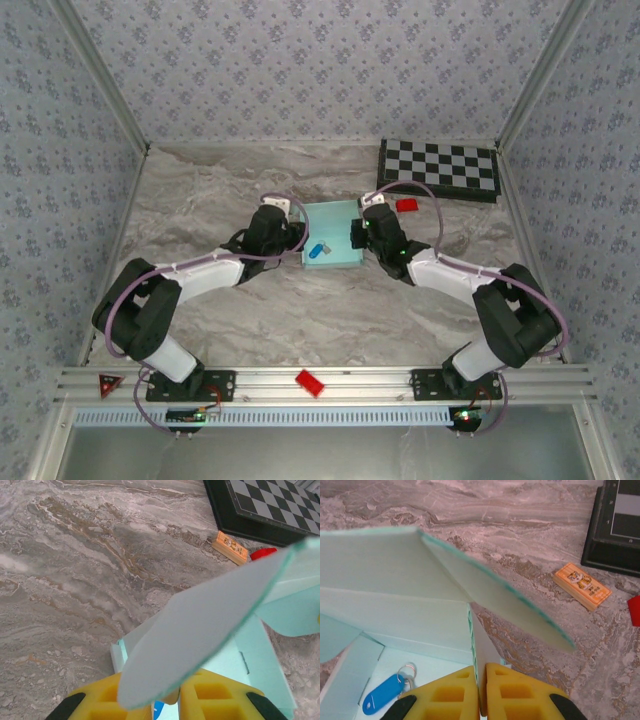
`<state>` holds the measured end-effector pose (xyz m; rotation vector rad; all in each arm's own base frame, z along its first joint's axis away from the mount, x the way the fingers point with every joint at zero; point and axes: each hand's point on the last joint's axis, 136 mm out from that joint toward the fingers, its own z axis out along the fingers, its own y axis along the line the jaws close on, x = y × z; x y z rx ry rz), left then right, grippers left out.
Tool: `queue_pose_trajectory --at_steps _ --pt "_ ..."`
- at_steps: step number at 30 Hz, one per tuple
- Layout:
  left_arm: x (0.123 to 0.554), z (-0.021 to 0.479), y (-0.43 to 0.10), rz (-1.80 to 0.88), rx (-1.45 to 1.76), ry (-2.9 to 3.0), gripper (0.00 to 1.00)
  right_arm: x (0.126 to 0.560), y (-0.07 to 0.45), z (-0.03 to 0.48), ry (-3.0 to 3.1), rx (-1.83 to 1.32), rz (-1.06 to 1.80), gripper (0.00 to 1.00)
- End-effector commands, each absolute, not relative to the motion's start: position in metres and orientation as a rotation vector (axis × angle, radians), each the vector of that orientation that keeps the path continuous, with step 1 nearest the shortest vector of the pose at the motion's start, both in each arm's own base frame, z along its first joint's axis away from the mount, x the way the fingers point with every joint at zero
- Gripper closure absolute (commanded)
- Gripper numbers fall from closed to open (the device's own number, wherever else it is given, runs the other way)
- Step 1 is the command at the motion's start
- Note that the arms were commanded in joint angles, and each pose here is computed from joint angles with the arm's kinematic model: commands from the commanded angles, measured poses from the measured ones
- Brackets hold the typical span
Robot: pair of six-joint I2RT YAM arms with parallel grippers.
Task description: Fold the paper box
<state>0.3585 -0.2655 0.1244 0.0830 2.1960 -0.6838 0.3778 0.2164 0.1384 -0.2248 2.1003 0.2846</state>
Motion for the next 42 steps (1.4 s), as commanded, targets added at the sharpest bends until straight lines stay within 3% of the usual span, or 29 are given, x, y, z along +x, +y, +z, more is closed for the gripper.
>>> queue_pose_trajectory --at_steps 1,42 --pt "0.357 0.130 -0.274 -0.723 0.107 2.161 0.82 0.381 0.227 0.149 2.030 -0.220 0.306 0.89" --pt "0.341 0.105 -0.275 -0.698 0.108 2.185 0.86 0.359 0.218 0.116 2.047 -0.101 0.223 0.90"
